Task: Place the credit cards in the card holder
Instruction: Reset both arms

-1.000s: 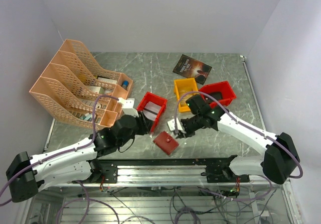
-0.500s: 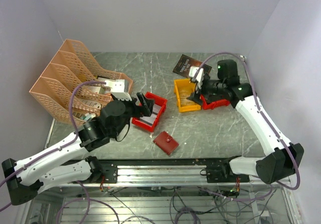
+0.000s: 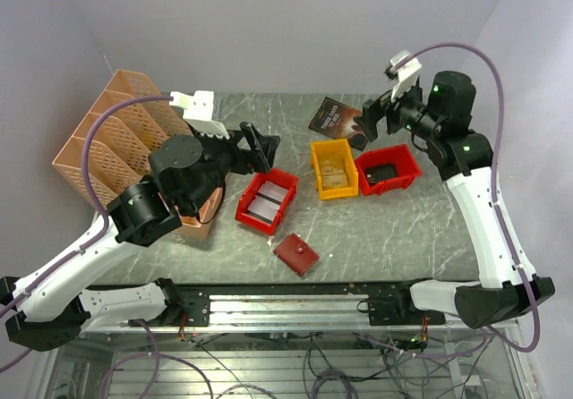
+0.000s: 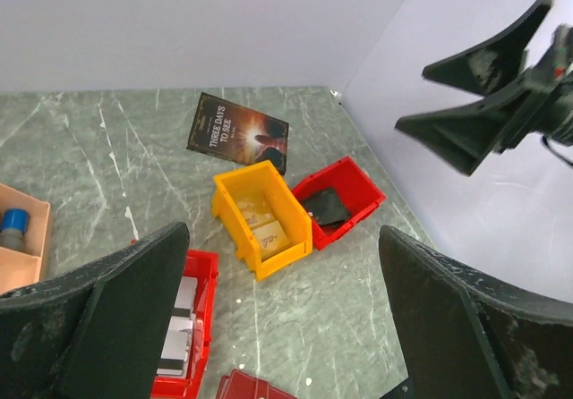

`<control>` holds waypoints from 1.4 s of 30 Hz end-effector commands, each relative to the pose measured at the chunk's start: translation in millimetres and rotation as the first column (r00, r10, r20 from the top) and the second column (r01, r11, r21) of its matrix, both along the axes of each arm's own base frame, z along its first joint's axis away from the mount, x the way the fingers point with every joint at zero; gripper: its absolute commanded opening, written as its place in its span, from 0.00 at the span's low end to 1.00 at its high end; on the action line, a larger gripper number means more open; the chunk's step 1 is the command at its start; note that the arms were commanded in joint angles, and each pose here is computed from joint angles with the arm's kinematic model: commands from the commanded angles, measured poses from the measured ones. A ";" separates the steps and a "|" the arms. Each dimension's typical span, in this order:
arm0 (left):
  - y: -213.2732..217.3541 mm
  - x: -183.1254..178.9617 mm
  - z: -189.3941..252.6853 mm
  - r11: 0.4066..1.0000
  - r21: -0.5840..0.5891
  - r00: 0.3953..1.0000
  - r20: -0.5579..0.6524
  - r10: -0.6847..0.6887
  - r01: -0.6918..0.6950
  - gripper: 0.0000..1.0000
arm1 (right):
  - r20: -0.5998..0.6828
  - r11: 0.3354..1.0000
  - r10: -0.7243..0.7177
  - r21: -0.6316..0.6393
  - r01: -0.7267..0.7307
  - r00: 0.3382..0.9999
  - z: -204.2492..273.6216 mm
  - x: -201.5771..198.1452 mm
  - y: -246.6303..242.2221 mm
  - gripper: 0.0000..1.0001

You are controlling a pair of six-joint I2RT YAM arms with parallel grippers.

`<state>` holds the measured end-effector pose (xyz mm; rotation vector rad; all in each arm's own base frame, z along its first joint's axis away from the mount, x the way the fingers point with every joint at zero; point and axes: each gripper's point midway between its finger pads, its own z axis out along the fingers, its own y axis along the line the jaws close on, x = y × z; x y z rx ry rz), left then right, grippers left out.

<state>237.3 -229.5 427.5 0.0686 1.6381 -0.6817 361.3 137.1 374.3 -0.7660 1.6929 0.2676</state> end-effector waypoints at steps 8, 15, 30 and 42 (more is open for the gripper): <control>-2.4 -10.5 41.9 0.996 0.034 0.997 0.024 -0.078 0.077 0.98 | 0.021 0.968 -0.116 0.226 0.108 0.993 93.3 -22.4 -7.9 1.00; -3.7 -22.1 65.8 0.990 -0.017 0.988 0.078 -0.136 0.138 0.98 | 0.038 0.937 -0.179 0.312 0.158 0.983 124.5 -37.7 -17.2 1.00; 0.8 -45.9 74.9 0.965 -0.126 0.969 0.122 -0.216 0.231 0.98 | 0.050 0.949 -0.176 0.275 0.156 0.983 114.1 -51.4 -22.4 1.00; -0.7 -45.1 71.5 0.967 -0.108 0.968 0.117 -0.220 0.233 0.98 | 0.039 0.938 -0.207 0.290 0.187 0.978 113.4 -50.4 -26.9 1.00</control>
